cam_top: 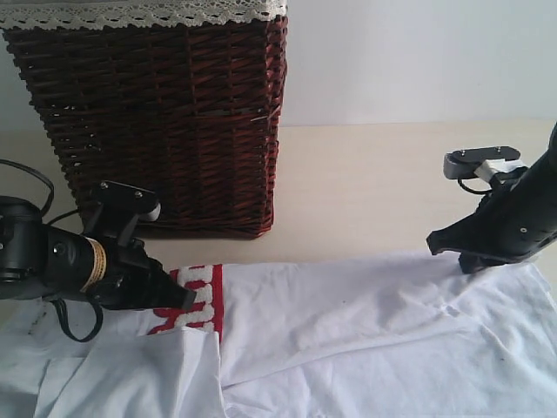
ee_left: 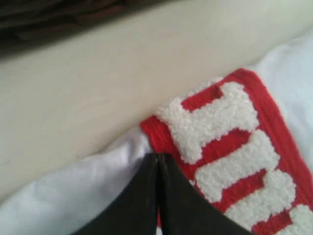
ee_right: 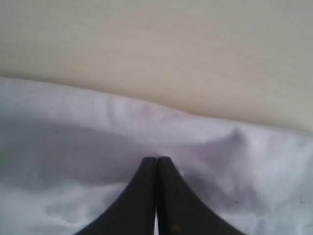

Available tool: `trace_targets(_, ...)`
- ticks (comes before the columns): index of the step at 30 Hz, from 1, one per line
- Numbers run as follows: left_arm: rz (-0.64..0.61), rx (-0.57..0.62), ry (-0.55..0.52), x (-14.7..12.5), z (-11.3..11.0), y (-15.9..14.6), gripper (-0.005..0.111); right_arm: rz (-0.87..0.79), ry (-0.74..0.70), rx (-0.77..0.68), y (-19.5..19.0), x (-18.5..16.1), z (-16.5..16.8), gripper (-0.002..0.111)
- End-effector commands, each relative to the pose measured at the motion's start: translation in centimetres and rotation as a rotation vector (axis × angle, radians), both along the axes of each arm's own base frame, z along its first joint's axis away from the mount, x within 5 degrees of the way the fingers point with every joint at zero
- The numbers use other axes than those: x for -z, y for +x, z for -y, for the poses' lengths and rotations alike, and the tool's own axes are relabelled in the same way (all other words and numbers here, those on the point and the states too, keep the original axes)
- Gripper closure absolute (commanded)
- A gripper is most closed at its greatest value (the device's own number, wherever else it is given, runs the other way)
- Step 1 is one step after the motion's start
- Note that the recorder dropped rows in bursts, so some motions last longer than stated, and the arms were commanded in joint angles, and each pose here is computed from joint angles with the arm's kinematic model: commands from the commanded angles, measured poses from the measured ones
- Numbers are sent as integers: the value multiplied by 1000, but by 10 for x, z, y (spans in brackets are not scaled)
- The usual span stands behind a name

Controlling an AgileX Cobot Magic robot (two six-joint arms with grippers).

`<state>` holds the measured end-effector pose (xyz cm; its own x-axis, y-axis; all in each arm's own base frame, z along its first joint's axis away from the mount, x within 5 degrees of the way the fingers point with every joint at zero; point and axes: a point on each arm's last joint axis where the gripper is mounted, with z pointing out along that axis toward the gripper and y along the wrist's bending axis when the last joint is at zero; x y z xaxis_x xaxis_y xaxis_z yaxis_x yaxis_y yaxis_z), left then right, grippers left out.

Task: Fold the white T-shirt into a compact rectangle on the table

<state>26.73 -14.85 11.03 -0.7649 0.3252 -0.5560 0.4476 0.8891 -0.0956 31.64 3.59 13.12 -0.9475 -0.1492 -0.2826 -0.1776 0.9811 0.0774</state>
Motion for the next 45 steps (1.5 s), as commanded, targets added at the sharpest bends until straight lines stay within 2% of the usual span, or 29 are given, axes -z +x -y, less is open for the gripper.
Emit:
trace_targets(1, 11, -23, 60, -5, -6, 1, 107, 63, -103, 36, 7, -2, 10, 108)
trace_targets(6, 6, -34, 81, -4, -8, 1, 107, 71, -186, 111, 10, 5, 20, 108)
trace_targets(13, 5, -32, 79, -4, -8, 0, 107, 1, -188, 106, 12, 38, 19, 108)
trace_targets(16, 5, -32, 79, -4, -8, 0, 107, -4, -185, 108, 12, 41, 19, 108)
trace_targets(20, 6, -29, 73, -4, -7, 0, 107, 36, -175, 116, 13, 28, 18, 108)
trace_targets(25, 10, -26, 66, -5, -7, 0, 107, 134, -148, 145, 13, -5, 18, 108)
trace_targets(28, 36, 21, -15, -13, -2, -7, 107, 182, -133, 162, 11, -25, 18, 105)
trace_targets(30, 78, 90, -130, -24, 4, -15, 107, 181, -138, 167, 7, -32, 19, 98)
trace_targets(32, 113, 116, -198, -37, 6, -22, 107, 151, -147, 175, 4, -34, 20, 90)
trace_targets(35, 159, 120, -224, -53, 0, -34, 107, 29, -184, 186, -5, -26, 22, 81)
trace_targets(37, 181, 117, -227, -61, -6, -43, 107, -53, -227, 172, -12, -16, 25, 81)
trace_targets(45, 240, 122, -267, -78, -19, -69, 107, -162, -244, 168, -21, 25, 26, 81)
